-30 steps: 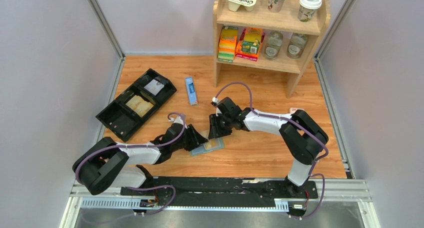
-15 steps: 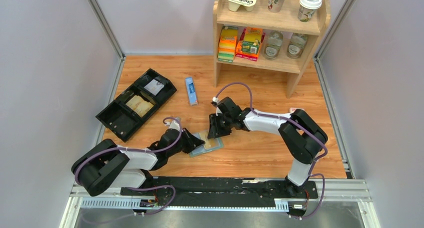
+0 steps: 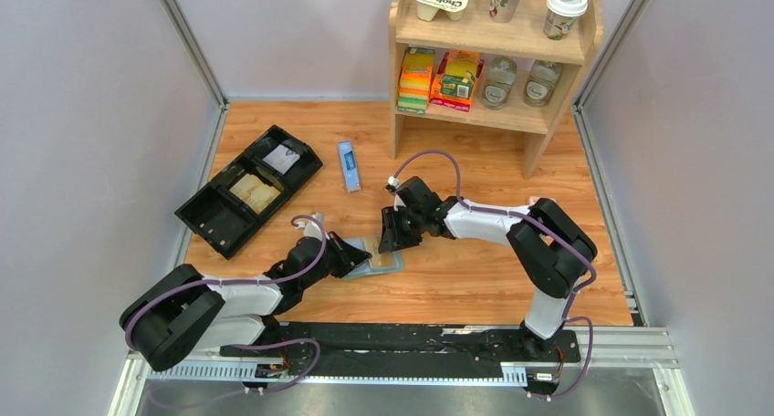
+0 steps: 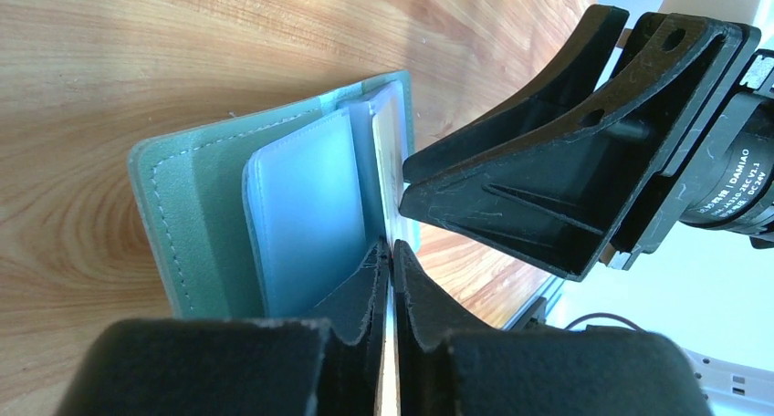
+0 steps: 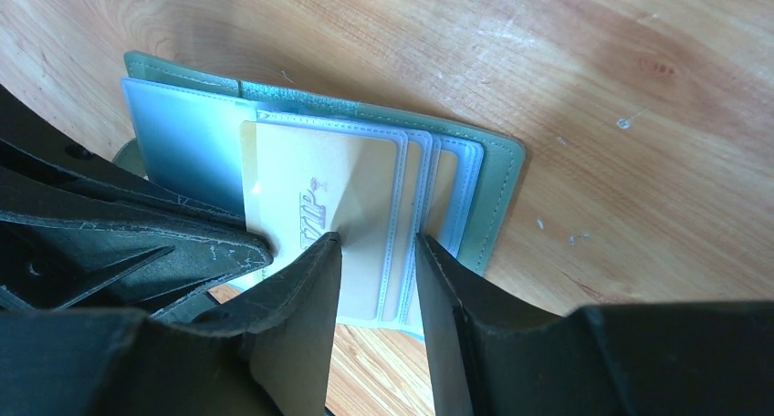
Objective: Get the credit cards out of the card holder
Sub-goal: Remove the credit card from the card holder.
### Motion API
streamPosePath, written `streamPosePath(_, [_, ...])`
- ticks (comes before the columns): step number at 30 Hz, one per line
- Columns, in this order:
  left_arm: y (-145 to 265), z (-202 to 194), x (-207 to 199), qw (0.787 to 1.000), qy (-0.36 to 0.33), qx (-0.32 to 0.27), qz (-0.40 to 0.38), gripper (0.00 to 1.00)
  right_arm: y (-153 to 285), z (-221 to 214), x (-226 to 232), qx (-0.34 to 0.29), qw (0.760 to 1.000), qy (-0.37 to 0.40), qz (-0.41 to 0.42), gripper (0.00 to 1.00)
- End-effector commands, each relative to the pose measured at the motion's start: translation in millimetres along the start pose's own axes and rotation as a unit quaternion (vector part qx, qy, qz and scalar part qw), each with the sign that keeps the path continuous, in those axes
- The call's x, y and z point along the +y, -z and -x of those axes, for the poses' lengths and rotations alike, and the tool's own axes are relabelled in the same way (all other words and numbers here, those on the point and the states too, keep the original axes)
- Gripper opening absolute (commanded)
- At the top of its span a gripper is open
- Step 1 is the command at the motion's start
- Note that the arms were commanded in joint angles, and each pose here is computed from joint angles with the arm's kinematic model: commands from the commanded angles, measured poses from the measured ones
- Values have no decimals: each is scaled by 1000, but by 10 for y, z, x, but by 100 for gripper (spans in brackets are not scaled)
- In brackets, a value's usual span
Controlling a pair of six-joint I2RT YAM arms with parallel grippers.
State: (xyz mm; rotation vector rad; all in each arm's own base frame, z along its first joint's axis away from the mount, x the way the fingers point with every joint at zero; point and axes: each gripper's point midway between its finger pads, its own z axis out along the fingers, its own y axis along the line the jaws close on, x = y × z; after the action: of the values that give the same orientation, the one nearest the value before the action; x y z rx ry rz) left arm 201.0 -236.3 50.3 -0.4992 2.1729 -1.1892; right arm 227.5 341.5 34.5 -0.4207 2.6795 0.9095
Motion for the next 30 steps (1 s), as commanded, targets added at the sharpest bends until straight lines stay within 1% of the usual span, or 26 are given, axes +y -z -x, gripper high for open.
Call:
streamPosePath(1, [-3, 168, -433, 996, 8, -29, -79, 11, -112, -219, -156, 33, 999, -7, -24, 42])
streamPosePath(3, [-7, 163, -436, 996, 10, -28, -82, 11, -116, -219, -158, 33, 999, -7, -24, 42])
streamPosePath(4, [-11, 167, -439, 996, 13, -29, -82, 10, -116, -228, -164, 34, 999, -8, -25, 42])
streamPosePath(6, [-3, 176, -415, 996, 18, -33, -79, 3, -124, -236, -182, 35, 999, -8, -28, 42])
streamPosePath(8, [21, 163, -332, 997, 25, -35, -68, 0, -127, -240, -198, 35, 999, -9, -32, 42])
streamPosePath(10, [45, 174, -226, 997, 32, -43, -49, 0, -147, -264, -246, 39, 998, -13, -42, 41])
streamPosePath(18, [188, 117, 135, 998, 38, -42, 24, 0, -247, -361, -451, 63, 995, -40, -72, 35])
streamPosePath(19, [215, 135, 137, 998, 41, -49, 22, 0, -258, -370, -472, 66, 994, -42, -75, 35])
streamPosePath(20, [232, 105, 225, 997, 42, -45, 38, 0, -261, -371, -488, 66, 994, -43, -78, 34])
streamPosePath(23, [288, 92, 324, 996, 51, -47, 55, 0, -262, -375, -505, 67, 993, -43, -81, 34])
streamPosePath(24, [309, 58, 415, 995, 51, -42, 74, 0, -258, -363, -509, 66, 994, -43, -82, 33])
streamPosePath(26, [337, 43, 463, 994, 54, -40, 84, 0, -246, -341, -517, 62, 994, -41, -85, 33])
streamPosePath(27, [373, -5, 588, 993, 55, -37, 96, 0, -237, -327, -519, 60, 994, -41, -86, 33])
streamPosePath(30, [405, -19, 651, 992, 56, -37, 105, 0, -216, -300, -509, 59, 994, -38, -83, 33])
